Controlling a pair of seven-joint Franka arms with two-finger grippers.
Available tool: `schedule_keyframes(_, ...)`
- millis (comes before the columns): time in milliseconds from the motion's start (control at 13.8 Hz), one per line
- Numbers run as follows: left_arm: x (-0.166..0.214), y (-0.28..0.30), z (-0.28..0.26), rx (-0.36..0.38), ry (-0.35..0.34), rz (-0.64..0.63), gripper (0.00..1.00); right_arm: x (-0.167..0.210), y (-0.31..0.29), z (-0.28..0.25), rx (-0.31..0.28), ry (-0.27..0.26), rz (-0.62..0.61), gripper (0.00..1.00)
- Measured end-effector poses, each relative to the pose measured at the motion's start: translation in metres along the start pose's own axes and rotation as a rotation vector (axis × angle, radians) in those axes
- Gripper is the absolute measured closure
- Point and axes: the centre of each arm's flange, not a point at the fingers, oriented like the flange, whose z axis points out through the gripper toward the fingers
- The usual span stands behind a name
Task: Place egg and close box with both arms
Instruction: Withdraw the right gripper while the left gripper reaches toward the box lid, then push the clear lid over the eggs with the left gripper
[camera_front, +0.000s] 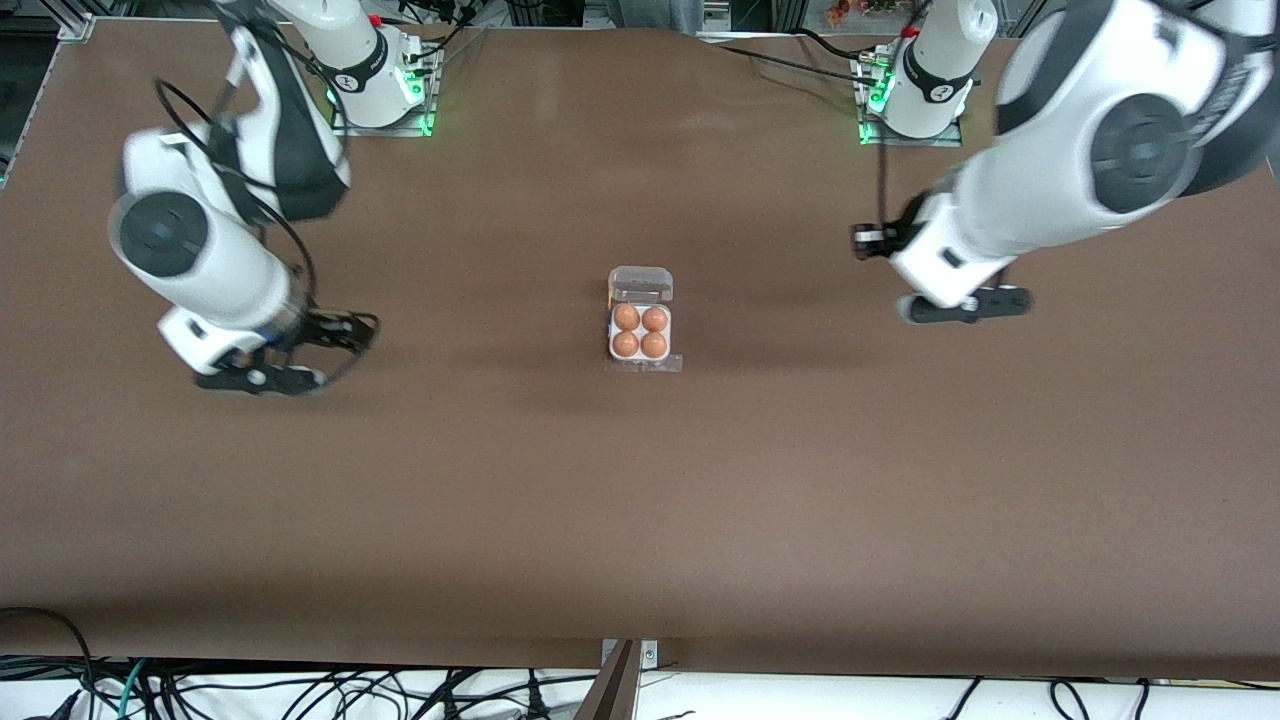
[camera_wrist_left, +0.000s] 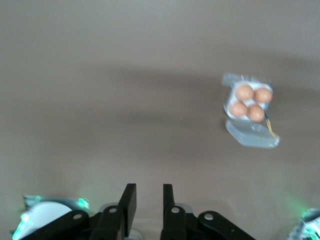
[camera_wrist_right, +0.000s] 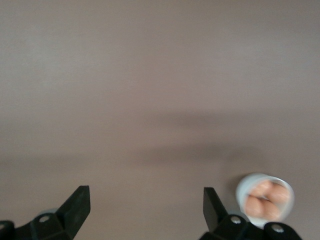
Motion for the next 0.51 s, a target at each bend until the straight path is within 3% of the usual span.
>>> schedule_keyframes(72,-0.003,0.019,0.018,-0.005,-0.045,-0.008,0.72,-0.007,0.02,-0.021,-0.003,0.012,0.024,0.0)
schedule_keyframes(217,-0.003,0.048,0.054,-0.008,-0.137,-0.021,0.86,-0.021,0.056,-0.057,-0.007,0.021,0.073,0.0)
schedule_keyframes(505,-0.008,0.097,0.126,0.062,-0.248,-0.053,0.94,-0.034,0.103,-0.122,-0.003,0.026,0.105,0.0)
